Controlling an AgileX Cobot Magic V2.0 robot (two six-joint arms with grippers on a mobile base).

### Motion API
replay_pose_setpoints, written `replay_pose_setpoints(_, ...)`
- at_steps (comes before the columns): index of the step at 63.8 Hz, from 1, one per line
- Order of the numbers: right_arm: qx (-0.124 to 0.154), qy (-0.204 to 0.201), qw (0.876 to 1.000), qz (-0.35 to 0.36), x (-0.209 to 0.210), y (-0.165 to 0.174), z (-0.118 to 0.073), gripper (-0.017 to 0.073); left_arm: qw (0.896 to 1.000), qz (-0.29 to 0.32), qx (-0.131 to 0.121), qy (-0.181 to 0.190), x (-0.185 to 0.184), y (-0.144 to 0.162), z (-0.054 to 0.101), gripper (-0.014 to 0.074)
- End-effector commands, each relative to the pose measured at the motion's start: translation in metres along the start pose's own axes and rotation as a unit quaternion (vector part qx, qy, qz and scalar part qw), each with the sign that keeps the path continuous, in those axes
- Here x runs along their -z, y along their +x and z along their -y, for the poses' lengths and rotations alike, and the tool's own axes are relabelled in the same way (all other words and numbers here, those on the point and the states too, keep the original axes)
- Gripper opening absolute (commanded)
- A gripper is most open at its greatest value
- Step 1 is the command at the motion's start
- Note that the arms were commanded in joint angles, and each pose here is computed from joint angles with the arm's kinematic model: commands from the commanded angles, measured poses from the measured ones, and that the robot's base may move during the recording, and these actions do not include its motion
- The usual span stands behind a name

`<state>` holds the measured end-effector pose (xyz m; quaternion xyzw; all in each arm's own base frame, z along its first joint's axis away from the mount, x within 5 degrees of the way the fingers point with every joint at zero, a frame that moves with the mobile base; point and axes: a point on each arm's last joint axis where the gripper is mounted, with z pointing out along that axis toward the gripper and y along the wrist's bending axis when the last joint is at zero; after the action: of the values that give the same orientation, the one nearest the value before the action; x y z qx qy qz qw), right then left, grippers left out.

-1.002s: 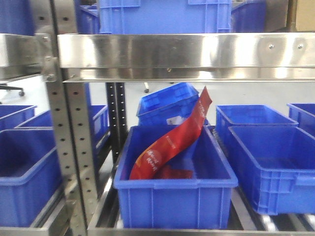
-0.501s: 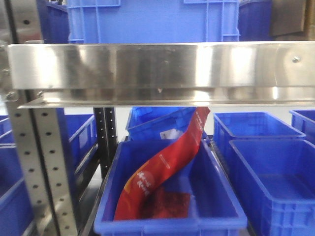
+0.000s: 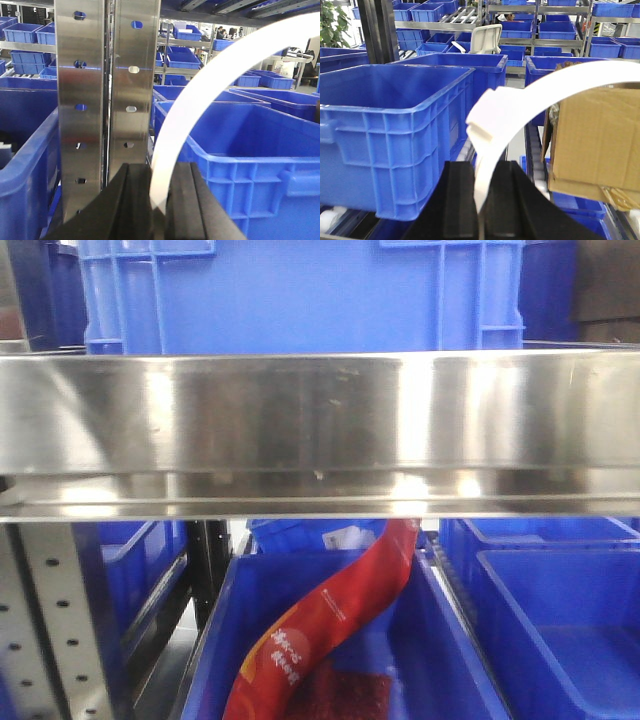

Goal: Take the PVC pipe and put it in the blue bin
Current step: 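Position both held clamps above the blue bins on the shelf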

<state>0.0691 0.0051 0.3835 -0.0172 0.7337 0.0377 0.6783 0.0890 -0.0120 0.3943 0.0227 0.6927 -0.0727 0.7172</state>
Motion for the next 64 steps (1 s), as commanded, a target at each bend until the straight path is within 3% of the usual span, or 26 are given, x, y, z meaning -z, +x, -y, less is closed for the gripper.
replay_pose_setpoints(1, 0.005, 0.001, 1.000, 0.016, 0.0015, -0.0028, 0.0002, -0.0162, 1.000, 0.016, 0.005, 0.005, 0.0015, -0.0031, 0.0009, -0.0111)
replay_pose_setpoints(64, 0.004, 0.001, 1.000, 0.020, 0.0015, -0.0035, 0.0002, -0.0162, 1.000, 0.026, 0.005, 0.006, 0.0016, -0.0051, 0.0010, -0.0111)
